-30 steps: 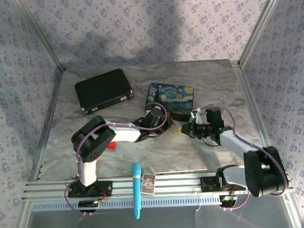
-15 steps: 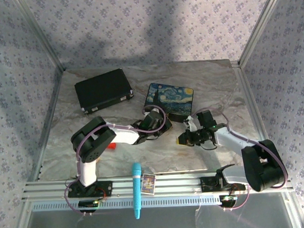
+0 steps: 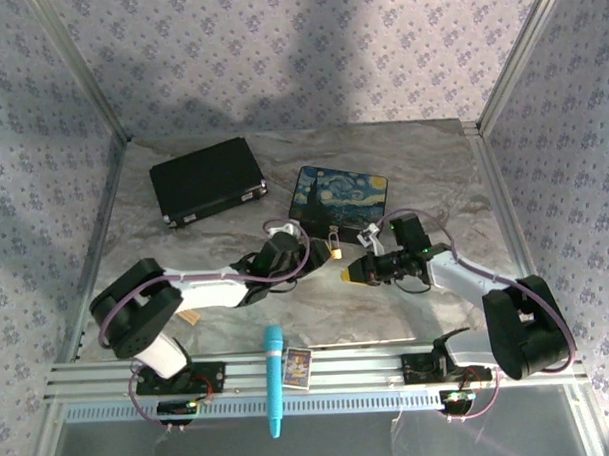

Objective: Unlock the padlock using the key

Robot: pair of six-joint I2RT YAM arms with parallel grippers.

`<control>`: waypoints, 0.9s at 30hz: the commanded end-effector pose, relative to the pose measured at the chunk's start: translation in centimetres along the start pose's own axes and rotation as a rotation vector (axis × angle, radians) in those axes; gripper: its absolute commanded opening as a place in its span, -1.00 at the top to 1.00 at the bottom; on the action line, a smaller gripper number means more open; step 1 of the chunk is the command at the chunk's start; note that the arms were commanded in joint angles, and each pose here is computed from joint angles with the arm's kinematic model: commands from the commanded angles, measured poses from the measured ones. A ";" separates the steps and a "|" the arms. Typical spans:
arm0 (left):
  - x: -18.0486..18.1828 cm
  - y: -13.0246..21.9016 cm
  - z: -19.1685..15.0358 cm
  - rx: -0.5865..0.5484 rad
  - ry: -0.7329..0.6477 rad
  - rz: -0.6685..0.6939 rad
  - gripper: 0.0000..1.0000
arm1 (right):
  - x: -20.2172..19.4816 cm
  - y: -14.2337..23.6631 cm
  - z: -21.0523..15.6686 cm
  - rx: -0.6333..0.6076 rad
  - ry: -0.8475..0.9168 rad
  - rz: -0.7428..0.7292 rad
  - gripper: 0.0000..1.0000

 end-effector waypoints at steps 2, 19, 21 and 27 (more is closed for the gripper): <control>-4.5 2.0 -0.1 0.001 -0.127 -0.220 0.16 | 3.3 -0.2 1.0 0.026 0.058 0.138 1.00; -3.8 2.8 -1.5 0.065 -0.159 -0.186 0.62 | 5.1 -0.6 2.1 0.005 0.113 0.195 1.00; -3.8 2.9 -1.4 0.065 -0.159 -0.188 0.73 | 5.0 -0.7 2.1 0.002 0.112 0.187 1.00; -4.0 2.9 -1.8 0.082 -0.167 -0.206 0.98 | 4.9 -0.8 2.8 -0.021 0.108 0.172 1.00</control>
Point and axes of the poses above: each hand's point on the last joint's axis, 136 mm out from that joint toward the fingers, its own y axis back along the fingers, its own x axis along the line the jaws close on, z = x × y, the point moved 3 cm from there along y, back along the fingers, and after that the axes turned 3 degrees about y, right-handed, at the moved point
